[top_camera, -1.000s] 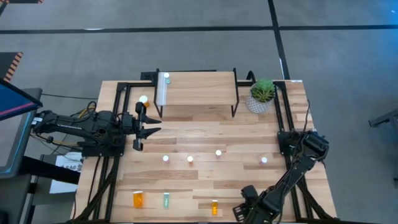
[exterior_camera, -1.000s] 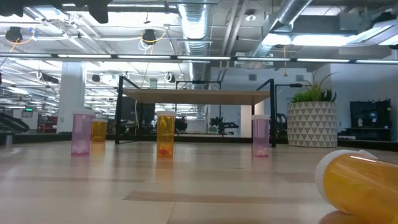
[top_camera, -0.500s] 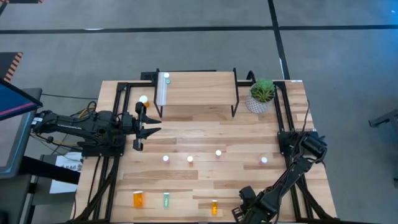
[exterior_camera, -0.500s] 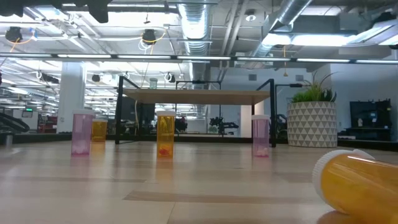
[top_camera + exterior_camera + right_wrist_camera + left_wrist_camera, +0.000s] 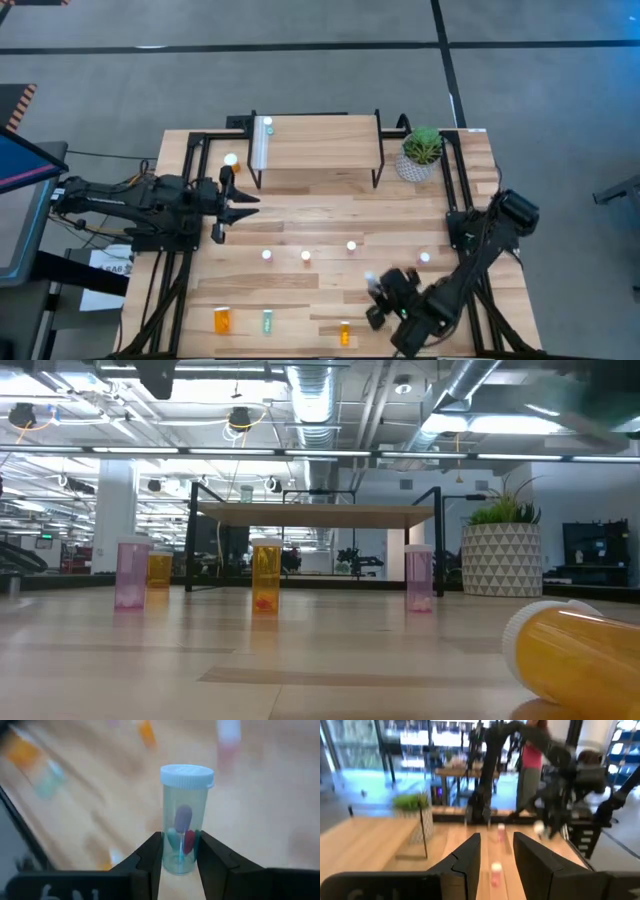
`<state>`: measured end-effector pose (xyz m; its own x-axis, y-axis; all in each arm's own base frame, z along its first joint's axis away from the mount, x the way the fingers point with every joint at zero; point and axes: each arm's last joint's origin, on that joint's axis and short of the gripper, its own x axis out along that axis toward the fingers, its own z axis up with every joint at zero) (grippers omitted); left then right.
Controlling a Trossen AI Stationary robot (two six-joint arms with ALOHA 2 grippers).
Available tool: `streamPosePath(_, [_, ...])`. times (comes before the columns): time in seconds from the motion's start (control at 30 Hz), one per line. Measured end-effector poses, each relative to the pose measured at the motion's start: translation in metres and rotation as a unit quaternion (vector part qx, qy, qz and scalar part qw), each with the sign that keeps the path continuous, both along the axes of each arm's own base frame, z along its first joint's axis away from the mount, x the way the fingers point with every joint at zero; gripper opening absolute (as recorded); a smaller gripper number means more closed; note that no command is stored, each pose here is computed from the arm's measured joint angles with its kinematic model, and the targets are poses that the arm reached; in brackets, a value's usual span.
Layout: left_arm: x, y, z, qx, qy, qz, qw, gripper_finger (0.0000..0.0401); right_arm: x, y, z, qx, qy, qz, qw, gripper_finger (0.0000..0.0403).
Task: Pick and place medicine bottles onto shelf by color
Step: Put the right blue pill bottle on the shelf aligned with the other blue pill bottle
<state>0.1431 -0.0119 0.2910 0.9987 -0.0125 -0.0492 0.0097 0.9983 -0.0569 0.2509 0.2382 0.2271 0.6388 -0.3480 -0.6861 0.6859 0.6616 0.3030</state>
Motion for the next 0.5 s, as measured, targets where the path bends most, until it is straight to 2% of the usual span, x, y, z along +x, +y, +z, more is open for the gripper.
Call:
streamPosePath(0.1, [0.006, -0.001, -0.003, 0.001, 0.028, -0.005, 1.000, 0.0108, 0.017, -0.019, 0.014, -0.115, -0.042, 0.013, 0.992, 0.0122])
streamPosePath(0.27, [0.028, -0.005, -0.006, 0.028, 0.015, -0.044, 0.999, 0.0133, 0.047, -0.053, 0.031, -0.269, -0.047, 0.007, 0.962, 0.0122])
streamPosePath(0.37, [0.037, -0.007, -0.006, 0.038, 0.009, -0.057, 0.998, 0.0164, 0.065, -0.073, 0.038, -0.307, -0.032, 0.003, 0.951, 0.0123])
streamPosePath(0.5, [0.046, -0.008, -0.005, 0.044, 0.025, -0.058, 0.997, 0.0211, 0.089, -0.094, 0.045, -0.317, -0.017, 0.039, 0.947, 0.0123])
